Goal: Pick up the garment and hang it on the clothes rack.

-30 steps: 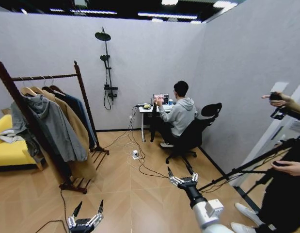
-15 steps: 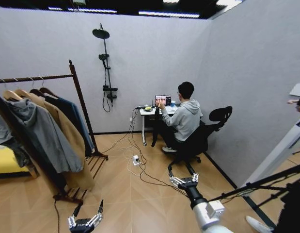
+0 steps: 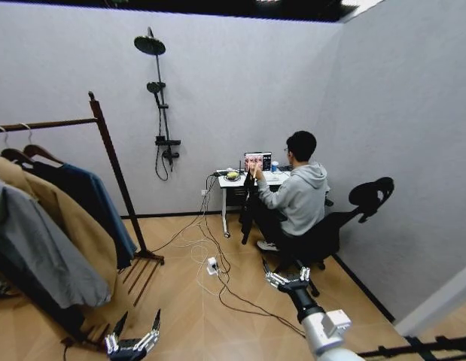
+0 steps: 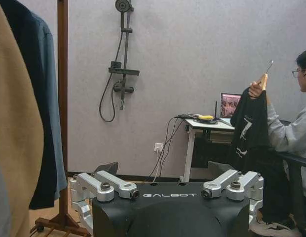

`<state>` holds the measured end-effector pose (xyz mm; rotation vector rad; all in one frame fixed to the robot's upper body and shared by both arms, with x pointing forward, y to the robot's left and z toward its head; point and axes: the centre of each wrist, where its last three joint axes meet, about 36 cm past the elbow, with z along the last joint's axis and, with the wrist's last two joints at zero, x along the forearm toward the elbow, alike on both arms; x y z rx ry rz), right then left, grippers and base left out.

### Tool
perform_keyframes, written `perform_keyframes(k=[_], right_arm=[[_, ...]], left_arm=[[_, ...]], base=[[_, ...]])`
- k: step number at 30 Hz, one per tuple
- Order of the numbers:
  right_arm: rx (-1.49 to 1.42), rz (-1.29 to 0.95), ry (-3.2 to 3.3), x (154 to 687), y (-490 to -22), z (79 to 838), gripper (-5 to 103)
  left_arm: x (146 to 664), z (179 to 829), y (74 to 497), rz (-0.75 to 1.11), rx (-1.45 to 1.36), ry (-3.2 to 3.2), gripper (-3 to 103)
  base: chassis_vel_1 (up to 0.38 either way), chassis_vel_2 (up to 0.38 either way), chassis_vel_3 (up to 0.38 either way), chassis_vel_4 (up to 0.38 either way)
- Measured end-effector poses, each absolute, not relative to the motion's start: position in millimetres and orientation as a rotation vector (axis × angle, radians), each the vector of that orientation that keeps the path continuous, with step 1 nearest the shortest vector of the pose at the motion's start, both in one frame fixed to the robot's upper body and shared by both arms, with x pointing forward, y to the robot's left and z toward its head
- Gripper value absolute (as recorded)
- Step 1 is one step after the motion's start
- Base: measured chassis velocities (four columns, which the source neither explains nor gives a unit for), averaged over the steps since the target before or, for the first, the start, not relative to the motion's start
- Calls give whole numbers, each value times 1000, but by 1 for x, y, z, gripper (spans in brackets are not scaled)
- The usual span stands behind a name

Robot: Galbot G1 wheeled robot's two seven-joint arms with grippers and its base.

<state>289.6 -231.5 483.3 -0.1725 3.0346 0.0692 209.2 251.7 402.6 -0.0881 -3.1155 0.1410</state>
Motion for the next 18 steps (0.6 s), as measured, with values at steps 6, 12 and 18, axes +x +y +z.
perform_keyframes(k=[6,12,18], right_arm=[[-166,67,3032,290,-233,483,100],[-161,66,3034,289,-234,483,100],[-158,64,3033,289,-234,482,100]], left_arm=[[209,403,252,141,-88,-3115,100],[209,403,252,141,-88,-3115,100],[209,403,252,141,-88,-3115,100]], base=[[-300,304,315,-314],[-323,307,324,-314],[-315,301,328,-318]])
